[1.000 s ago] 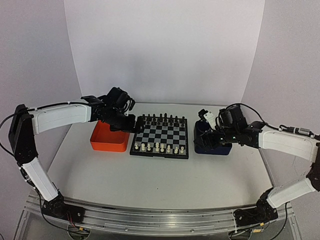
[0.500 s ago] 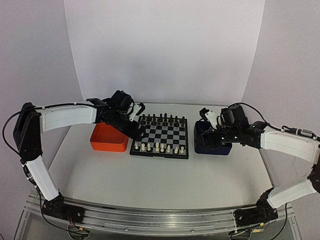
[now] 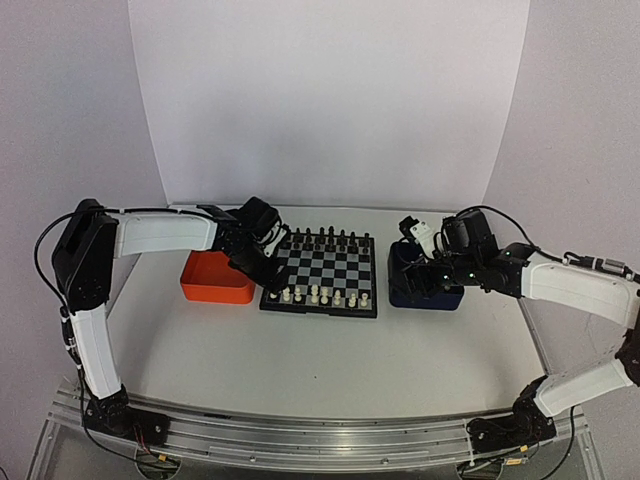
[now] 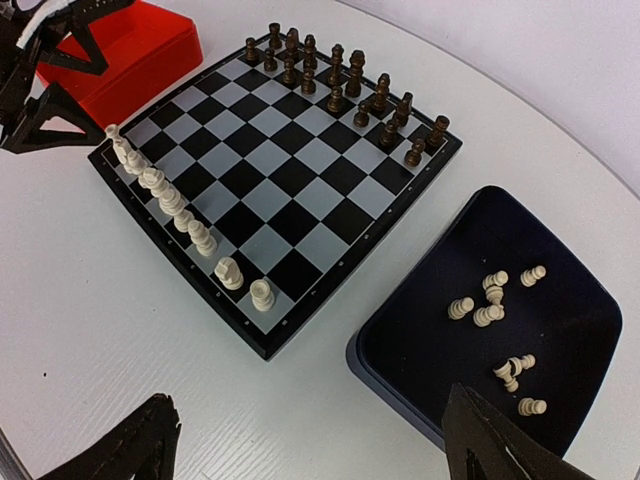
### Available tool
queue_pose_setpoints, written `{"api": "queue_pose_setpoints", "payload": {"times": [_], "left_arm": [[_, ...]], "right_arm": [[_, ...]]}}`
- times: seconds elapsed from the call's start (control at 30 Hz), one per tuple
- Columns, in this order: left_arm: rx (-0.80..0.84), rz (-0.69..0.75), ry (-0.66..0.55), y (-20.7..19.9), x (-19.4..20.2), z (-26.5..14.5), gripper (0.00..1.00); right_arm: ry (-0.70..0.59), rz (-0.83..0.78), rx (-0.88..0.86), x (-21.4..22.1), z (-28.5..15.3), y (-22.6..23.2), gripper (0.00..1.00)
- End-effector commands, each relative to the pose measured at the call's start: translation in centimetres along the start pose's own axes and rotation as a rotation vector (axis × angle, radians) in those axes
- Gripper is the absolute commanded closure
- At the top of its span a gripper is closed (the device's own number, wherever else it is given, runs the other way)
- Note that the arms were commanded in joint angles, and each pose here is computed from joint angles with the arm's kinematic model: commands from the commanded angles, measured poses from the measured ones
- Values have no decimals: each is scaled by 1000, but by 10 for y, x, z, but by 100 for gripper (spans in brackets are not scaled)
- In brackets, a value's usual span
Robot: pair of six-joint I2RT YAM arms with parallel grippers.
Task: Set up the chess pieces on the board
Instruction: Adjust the chess piece on the chessboard.
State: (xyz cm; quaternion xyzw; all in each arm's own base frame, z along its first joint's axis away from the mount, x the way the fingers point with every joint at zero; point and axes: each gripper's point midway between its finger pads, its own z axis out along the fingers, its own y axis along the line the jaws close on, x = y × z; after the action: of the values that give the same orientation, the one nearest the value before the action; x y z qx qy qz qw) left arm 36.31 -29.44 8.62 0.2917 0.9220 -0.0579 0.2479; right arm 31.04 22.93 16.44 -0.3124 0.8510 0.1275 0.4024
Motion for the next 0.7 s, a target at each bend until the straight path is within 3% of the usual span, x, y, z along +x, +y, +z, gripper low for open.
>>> {"api": "queue_pose_setpoints", "payload": {"times": [0.0,0.23,0.67], "left_arm": [[-45,-38,-47,9,-22,-8,0],[22,-15,-32,-3,-17,-3,0],[-12,-28,-1,1,-16,11,0]], "right_arm": [[-16,4,-5,-1,-6,2,11],[-15,0,6,0,-7,0,11],[-11,1,11,0,-6,-1,11]]}}
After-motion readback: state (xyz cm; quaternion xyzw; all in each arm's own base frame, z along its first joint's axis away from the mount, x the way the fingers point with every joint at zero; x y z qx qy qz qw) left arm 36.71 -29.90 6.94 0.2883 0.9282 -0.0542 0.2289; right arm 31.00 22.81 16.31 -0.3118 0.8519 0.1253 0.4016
